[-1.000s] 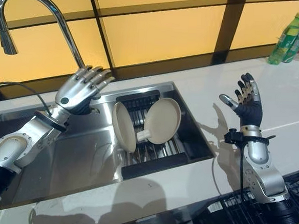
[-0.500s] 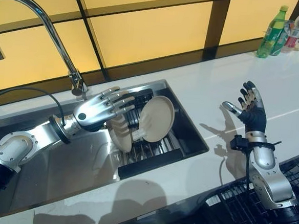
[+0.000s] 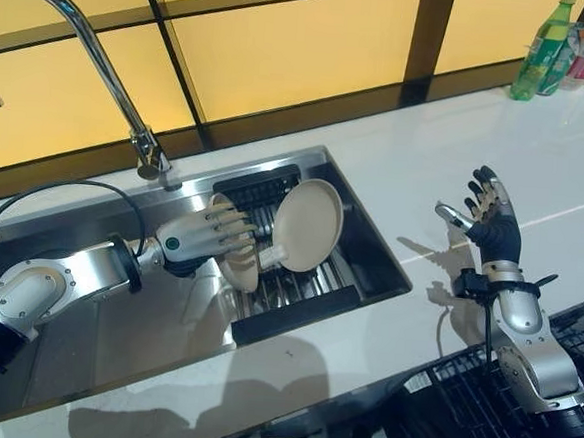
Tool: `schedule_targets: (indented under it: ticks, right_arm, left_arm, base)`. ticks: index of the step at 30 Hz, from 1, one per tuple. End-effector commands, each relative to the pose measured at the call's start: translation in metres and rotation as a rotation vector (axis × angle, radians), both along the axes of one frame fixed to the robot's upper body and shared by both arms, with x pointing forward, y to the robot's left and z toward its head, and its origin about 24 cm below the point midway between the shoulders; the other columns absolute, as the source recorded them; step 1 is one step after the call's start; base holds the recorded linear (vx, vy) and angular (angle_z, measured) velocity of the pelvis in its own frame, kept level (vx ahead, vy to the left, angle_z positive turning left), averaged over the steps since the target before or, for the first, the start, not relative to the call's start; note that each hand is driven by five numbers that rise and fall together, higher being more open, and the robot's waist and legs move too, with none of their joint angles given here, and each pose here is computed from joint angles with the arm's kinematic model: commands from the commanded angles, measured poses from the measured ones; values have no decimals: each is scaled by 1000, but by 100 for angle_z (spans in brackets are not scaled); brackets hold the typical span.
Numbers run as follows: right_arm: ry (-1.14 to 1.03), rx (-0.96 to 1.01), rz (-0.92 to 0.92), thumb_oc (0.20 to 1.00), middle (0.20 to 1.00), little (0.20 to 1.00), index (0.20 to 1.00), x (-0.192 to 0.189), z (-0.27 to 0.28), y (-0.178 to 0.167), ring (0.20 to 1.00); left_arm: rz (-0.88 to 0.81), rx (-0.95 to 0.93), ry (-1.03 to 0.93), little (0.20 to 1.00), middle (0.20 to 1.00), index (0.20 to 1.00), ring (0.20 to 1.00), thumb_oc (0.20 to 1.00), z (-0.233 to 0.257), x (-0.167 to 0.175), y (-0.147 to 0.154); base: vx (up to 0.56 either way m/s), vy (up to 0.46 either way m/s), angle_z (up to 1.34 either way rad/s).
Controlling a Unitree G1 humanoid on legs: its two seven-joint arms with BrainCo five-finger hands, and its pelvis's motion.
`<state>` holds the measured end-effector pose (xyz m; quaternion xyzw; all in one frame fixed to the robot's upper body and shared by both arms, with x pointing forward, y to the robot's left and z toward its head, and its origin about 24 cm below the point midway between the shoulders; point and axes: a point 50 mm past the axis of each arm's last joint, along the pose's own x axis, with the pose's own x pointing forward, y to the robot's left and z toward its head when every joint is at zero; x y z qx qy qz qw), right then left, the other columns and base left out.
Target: Pick up plates and place into dishwasher.
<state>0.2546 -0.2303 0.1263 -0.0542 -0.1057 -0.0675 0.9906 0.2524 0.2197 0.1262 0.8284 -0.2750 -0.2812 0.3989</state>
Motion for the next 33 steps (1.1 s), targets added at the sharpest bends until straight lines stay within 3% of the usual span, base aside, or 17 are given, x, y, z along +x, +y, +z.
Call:
schedule_targets:
  ticks: [1,5,6,7,8,9,24,33]
  right_arm:
    - [-99,-27,1,1000,1000,1000,1000,-2,23,-7,1000]
    - [-101,-30,-3,1000,1000,1000,1000,-2,24,-9,1000]
    - [-97,-30,-5,1000,1000,1000,1000,-2,24,-9,1000]
    - [-95,-31,-5,1000,1000,1000,1000,-1,23,-8,1000]
    - [-93,-31,-4,1000,1000,1000,1000,-1,23,-9,1000]
    - [-91,-31,-2,1000,1000,1000,1000,-1,23,-9,1000]
    - [-64,-18,0,1000,1000,1000,1000,-5,13,-8,1000]
    - [-60,-5,8,1000,1000,1000,1000,-6,14,-7,1000]
  left_arm:
    - [45,-21,-57,1000,1000,1000,1000,1000,22,9,5]
    - [88,-20,-47,1000,1000,1000,1000,1000,21,13,5]
    - [93,-19,-46,846,846,846,846,846,20,14,3]
    - [94,-22,-45,507,507,507,507,507,19,15,3]
    - [93,-22,-45,432,432,432,432,432,19,16,3]
    - [91,-22,-51,200,200,200,200,200,19,16,2]
    - [53,-39,-157,200,200,200,200,200,18,16,6]
    - [41,100,-148,200,200,200,200,200,32,9,12]
  base:
    - [0,0,0]
    - [0,0,0]
    - [0,0,0]
    - [0,0,0]
    - [21,12,-4]
    - [33,4,-5]
    - [17,-1,-1]
    - [0,0,0]
